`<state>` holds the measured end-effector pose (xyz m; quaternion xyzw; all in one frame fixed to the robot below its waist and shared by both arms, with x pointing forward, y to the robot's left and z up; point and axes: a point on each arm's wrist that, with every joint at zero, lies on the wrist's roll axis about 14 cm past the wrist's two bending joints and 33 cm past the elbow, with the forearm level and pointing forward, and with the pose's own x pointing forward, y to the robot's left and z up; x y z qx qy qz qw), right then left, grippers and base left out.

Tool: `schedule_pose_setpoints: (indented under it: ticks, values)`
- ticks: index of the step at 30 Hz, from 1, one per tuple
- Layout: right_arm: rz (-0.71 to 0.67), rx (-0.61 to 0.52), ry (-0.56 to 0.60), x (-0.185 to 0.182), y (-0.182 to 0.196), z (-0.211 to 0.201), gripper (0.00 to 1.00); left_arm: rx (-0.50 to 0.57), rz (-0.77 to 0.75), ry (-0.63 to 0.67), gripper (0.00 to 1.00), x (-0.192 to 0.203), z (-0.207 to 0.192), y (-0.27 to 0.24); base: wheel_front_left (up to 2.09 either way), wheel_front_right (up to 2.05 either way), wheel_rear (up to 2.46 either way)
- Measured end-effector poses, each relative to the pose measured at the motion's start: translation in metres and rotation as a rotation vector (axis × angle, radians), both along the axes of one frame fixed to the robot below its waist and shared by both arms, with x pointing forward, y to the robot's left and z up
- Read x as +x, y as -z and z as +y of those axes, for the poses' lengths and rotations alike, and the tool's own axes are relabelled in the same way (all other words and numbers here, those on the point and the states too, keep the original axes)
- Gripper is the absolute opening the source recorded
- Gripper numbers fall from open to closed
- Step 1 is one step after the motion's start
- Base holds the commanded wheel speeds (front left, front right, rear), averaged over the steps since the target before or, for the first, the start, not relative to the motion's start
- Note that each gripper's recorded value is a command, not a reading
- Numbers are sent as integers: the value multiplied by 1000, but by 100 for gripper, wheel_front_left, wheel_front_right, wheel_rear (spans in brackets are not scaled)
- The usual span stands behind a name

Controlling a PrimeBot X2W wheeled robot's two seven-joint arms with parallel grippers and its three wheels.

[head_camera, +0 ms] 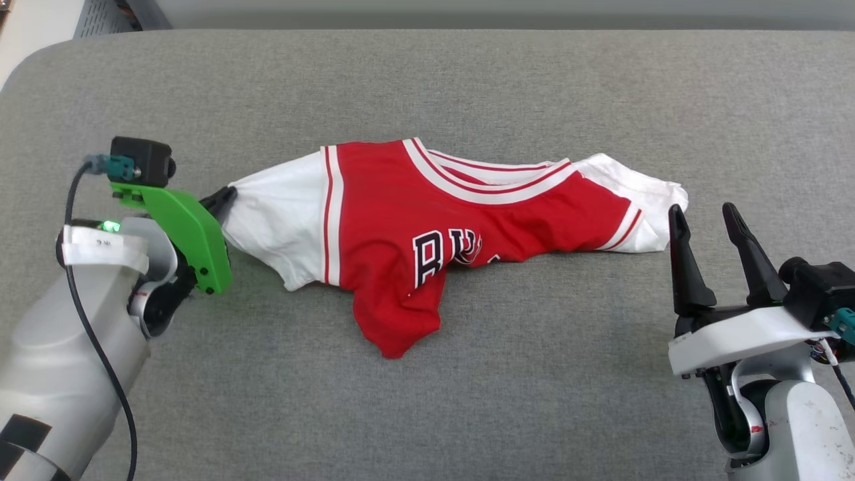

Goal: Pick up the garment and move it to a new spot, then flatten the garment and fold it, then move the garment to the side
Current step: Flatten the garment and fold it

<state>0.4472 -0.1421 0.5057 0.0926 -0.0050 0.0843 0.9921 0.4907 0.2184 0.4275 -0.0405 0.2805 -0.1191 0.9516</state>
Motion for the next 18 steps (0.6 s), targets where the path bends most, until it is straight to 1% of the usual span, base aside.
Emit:
schedule_pose_setpoints:
  ticks: [4, 5, 6, 7, 10, 14, 18]
  values:
    - [21, 0, -12, 2, 5, 4, 100, -10, -43, 14, 0, -10, -6, 6, 0, 0, 0]
    - [26, 0, -13, 2, 6, 4, 100, -10, -55, 20, 17, -13, -9, 8, 0, 0, 0]
    - [30, 0, -14, 2, 7, 5, 100, -4, -75, 28, 69, -14, -10, 9, 0, 0, 0]
    - [34, -1, -15, 3, 8, 5, 100, 2, -97, 35, 100, -13, -11, 7, 0, 0, 0]
    - [33, -1, -15, 3, 7, 5, 100, 12, -216, 37, 100, -8, -9, -8, 0, 0, 0]
    - [20, -1, -13, 0, 2, 4, 100, 11, -323, 44, 100, -3, -12, -34, 0, 0, 0]
    - [0, 0, -5, -5, -6, 2, 100, -76, -538, -1, 100, 9, -19, -104, 0, 0, 0]
